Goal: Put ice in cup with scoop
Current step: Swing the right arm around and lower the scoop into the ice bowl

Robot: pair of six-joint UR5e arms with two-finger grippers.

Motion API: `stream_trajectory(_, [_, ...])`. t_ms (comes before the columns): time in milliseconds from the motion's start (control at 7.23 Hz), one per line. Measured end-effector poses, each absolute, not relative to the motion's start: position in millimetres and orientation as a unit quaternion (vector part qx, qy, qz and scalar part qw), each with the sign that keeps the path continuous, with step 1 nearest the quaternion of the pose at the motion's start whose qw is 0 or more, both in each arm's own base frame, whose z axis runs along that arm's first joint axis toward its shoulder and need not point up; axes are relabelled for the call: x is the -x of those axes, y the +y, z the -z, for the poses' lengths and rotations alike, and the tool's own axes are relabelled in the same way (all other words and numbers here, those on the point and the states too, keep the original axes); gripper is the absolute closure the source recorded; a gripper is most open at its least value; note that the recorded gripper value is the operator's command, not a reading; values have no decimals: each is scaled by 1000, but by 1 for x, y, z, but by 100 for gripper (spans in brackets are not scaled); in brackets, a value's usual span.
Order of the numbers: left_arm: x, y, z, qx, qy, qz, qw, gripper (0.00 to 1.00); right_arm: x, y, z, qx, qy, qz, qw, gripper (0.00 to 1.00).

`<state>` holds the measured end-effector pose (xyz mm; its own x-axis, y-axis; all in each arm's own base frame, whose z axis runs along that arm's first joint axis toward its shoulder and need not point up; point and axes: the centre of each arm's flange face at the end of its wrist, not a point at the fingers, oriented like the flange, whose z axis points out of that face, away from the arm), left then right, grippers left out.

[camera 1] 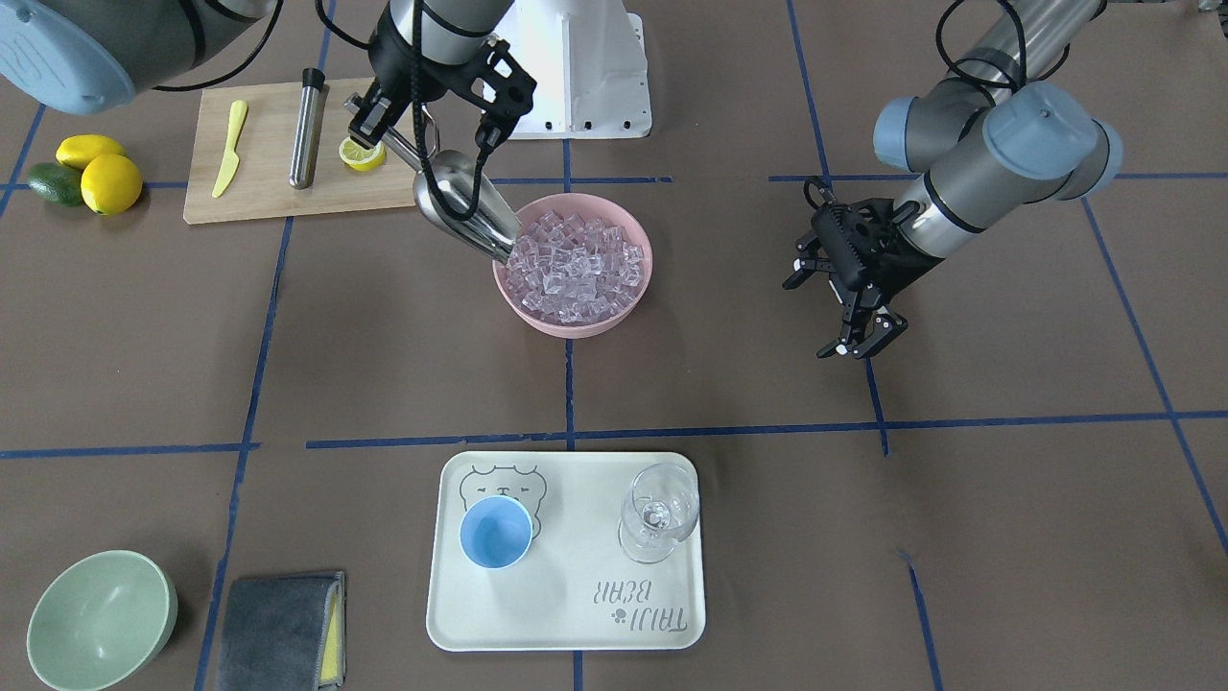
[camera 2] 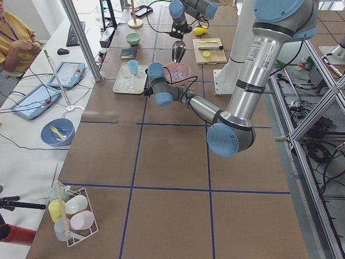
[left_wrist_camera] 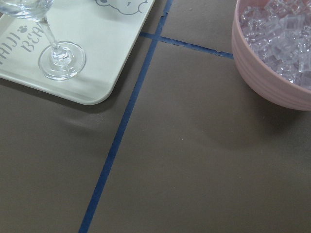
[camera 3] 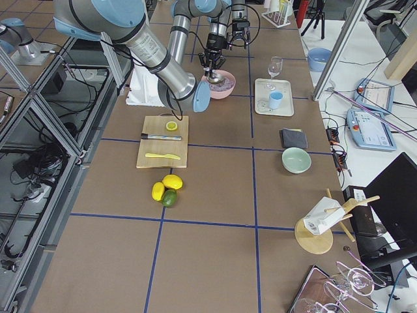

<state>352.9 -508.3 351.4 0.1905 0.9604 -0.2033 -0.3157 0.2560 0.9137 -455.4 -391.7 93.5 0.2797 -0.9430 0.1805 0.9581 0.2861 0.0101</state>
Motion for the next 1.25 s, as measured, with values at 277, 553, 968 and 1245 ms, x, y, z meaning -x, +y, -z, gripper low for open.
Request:
stream_trajectory(277, [-353,-508,-352,-381,423,-476,670,0,472,-385,-98,68,-45,610,789,100])
stream_trajectory(553, [-353,-508,-353,-381,422,-476,671,0,475,-379,-101,75,-26,624,777,100])
stream_trajectory(968, [-357,-508,-357,-379,423,-477,671,0,481,-377,-100,79,-21,632,771,100])
stream_trajectory(1245, [-359,-507,-364,-389,425,-479,663,0,490,-379,-97,88,-26,631,770,100])
